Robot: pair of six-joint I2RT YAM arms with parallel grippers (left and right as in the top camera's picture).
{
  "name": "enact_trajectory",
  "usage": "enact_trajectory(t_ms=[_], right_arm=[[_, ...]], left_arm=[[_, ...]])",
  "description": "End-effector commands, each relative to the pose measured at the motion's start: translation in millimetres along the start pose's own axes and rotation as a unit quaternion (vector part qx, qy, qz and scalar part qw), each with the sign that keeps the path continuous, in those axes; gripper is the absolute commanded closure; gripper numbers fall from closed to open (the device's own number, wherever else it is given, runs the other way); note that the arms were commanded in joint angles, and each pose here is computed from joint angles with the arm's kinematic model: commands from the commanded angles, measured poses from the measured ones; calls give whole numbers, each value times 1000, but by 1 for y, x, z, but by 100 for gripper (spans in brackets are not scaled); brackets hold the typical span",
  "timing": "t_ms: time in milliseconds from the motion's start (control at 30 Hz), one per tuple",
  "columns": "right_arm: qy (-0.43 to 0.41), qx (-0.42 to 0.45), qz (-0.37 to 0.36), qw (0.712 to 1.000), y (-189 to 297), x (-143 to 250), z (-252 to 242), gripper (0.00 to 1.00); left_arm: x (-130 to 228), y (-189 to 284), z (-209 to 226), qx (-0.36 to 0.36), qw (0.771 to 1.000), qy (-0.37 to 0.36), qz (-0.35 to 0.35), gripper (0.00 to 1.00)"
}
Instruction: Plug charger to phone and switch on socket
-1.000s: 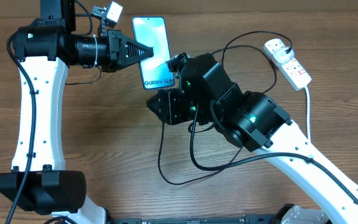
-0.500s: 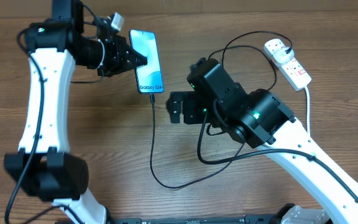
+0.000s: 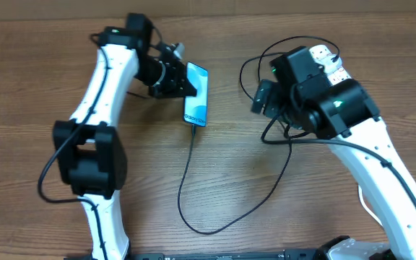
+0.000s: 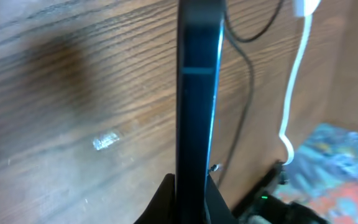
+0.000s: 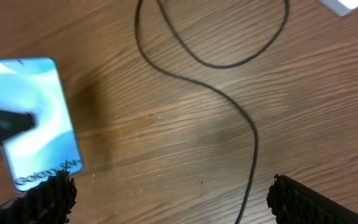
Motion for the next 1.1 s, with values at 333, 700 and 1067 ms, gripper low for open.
enact_trajectory(t_ms=[333,700,1067], right_arm=[[-12,-3,-20,1000,1,-8,-1,0],[-11,0,-16,1000,-11,-6,0,0],[-11,0,-16,1000,-12,-6,0,0]], left_arm=[[-2,-65,37,-24,997,7,67,96],[-9,-66,45,-60,997,-7,49,96],[-10,-65,55,-110,993,18,45,88]])
Point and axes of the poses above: each gripper's point midway between its finger pads, its own y axis back along the fingers, its own z axis along the line the jaws close on, x = y × z, the point moved 7 cm from there along y, back along the fingers, and after that the axes turned 3 degrees about -y, right-handed, at the moved point
